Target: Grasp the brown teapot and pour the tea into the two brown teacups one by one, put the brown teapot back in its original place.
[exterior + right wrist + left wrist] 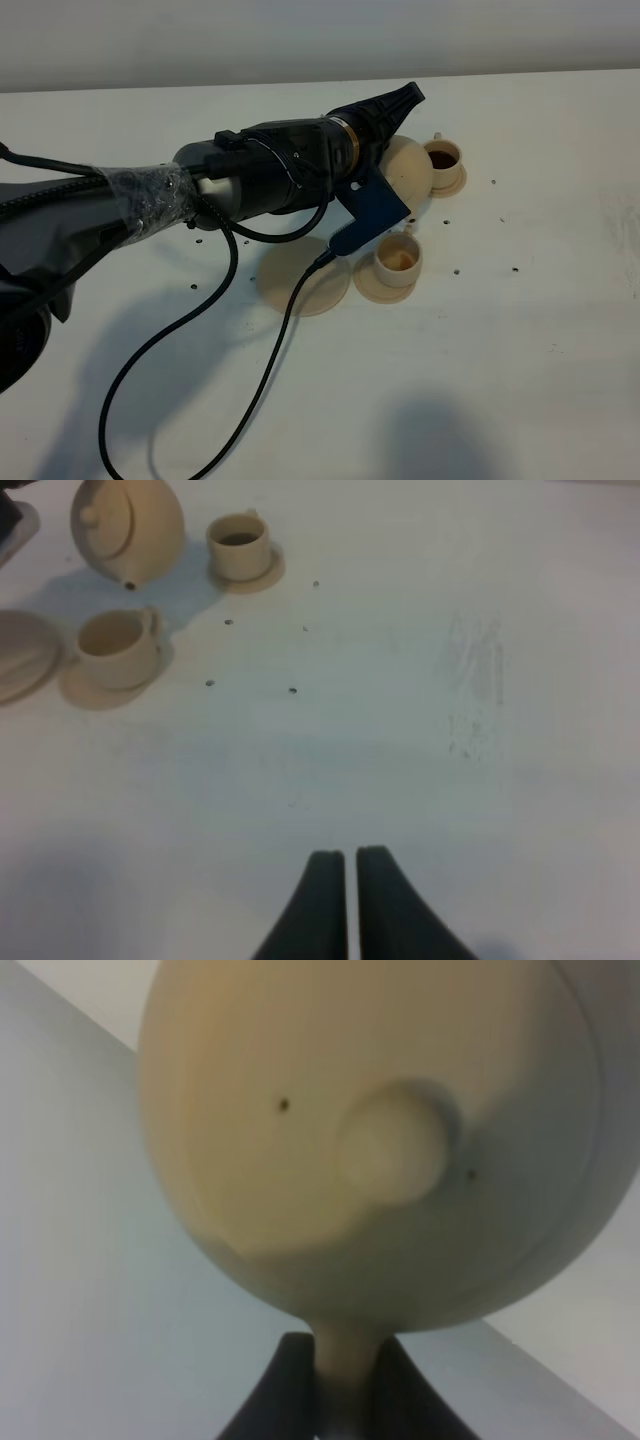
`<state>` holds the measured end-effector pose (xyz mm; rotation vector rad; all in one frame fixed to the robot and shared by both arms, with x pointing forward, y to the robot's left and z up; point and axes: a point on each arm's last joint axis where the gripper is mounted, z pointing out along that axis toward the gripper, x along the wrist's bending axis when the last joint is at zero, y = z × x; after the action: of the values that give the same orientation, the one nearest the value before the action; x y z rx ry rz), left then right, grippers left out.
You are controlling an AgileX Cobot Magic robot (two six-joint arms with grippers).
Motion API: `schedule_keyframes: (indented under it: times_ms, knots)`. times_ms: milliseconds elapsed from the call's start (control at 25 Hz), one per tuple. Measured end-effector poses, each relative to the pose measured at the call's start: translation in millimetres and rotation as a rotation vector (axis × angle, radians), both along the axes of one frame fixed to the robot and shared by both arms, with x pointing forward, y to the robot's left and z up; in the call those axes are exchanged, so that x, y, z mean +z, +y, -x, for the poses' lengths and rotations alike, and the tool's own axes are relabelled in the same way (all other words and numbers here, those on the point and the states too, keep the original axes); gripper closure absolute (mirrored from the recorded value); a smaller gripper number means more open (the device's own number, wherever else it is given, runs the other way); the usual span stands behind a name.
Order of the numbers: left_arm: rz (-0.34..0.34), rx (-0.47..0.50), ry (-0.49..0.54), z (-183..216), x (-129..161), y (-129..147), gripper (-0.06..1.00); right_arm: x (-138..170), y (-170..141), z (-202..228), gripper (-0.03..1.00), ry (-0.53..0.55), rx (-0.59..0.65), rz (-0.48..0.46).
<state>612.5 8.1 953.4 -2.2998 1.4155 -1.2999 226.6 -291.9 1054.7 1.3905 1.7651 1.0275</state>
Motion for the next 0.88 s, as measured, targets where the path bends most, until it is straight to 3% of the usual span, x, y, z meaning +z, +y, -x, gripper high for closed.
schedule_keyframes:
  times_ms: [400, 880]
  knots:
    - [-0.059, -0.084, -0.014, 14.6, -1.3, 8.3, 0.86, 0.0, 0.0, 0.0, 0.94, 0.000, 0.000, 0.000]
    - [-0.019, -0.091, -0.010, 13.5, 0.9, 11.1, 0.86, 0.0, 0.0, 0.0, 0.94, 0.000, 0.000, 0.000]
